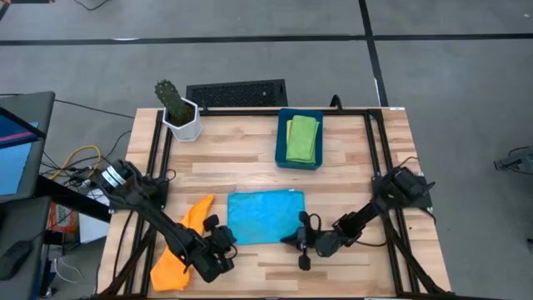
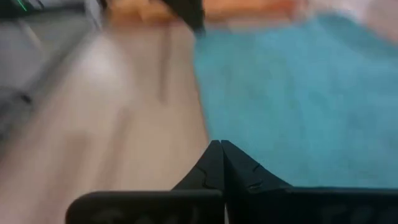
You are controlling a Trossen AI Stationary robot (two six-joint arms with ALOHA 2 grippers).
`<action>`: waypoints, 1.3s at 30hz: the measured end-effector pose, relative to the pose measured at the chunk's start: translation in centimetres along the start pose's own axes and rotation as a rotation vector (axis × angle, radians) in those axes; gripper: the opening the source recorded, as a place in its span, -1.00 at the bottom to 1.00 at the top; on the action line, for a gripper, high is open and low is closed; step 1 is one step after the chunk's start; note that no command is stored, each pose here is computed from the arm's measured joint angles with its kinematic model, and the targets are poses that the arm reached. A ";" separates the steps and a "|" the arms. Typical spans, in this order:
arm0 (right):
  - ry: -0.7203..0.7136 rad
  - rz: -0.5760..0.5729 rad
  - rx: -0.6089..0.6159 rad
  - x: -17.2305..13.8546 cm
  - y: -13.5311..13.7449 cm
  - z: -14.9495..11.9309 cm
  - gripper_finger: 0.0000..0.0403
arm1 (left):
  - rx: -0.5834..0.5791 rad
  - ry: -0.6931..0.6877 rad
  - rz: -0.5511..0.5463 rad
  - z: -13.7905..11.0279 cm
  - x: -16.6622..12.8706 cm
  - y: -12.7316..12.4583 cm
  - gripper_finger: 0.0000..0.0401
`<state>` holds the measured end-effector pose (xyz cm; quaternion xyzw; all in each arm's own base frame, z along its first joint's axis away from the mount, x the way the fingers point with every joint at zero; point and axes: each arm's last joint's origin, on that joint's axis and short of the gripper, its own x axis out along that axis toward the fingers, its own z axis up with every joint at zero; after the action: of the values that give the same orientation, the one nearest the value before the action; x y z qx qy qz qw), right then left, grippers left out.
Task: Fold microfiber towels
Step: Fold the blue towel
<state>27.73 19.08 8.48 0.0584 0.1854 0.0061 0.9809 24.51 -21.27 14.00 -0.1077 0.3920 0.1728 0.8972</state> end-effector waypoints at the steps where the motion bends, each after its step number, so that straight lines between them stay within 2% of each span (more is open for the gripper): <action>1: -0.017 0.010 0.005 -0.3 0.2 0.7 -0.91 | -0.009 -0.017 -0.001 0.3 -0.2 -0.1 -1.00; 4: -0.030 0.036 -0.017 -1.8 1.0 2.4 -0.89 | -0.125 -0.147 -0.007 1.3 -0.7 -0.6 -1.00; 7: 0.050 0.040 -0.069 -3.9 1.5 3.5 -0.88 | -0.222 -0.336 -0.040 3.0 -0.6 -1.5 -1.00; 13: 0.266 -0.009 -0.127 -7.9 0.5 4.4 -0.81 | -0.178 -0.431 -0.151 6.5 2.8 -2.1 -1.00; 17: 0.367 -0.002 -0.126 -9.0 -0.2 4.6 -0.67 | -0.179 -0.461 -0.204 8.1 5.1 -1.4 -1.00; 20: 0.397 0.036 -0.103 -8.7 -0.2 4.4 -0.55 | -0.191 -0.460 -0.236 8.6 6.7 -1.0 -1.00; 24: 0.415 0.047 -0.094 -7.4 -0.2 3.5 -0.37 | -0.194 -0.426 -0.299 8.1 8.7 -0.9 -1.00; 28: 0.466 -0.004 -0.099 -6.3 -0.7 2.1 -0.23 | -0.224 -0.388 -0.317 7.0 9.9 -1.0 -1.00; 33: 0.511 -0.034 -0.106 -5.1 -1.1 0.5 -0.19 | -0.232 -0.374 -0.304 6.6 10.2 -1.0 -1.00; 39: 0.509 -0.060 -0.089 -4.4 -1.0 -0.5 -0.23 | -0.232 -0.350 -0.291 6.3 10.3 -0.9 -1.00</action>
<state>23.44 17.98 9.54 0.0064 0.4274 -0.0003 0.9040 35.64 -17.72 10.66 -0.2334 0.1885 0.1018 0.9485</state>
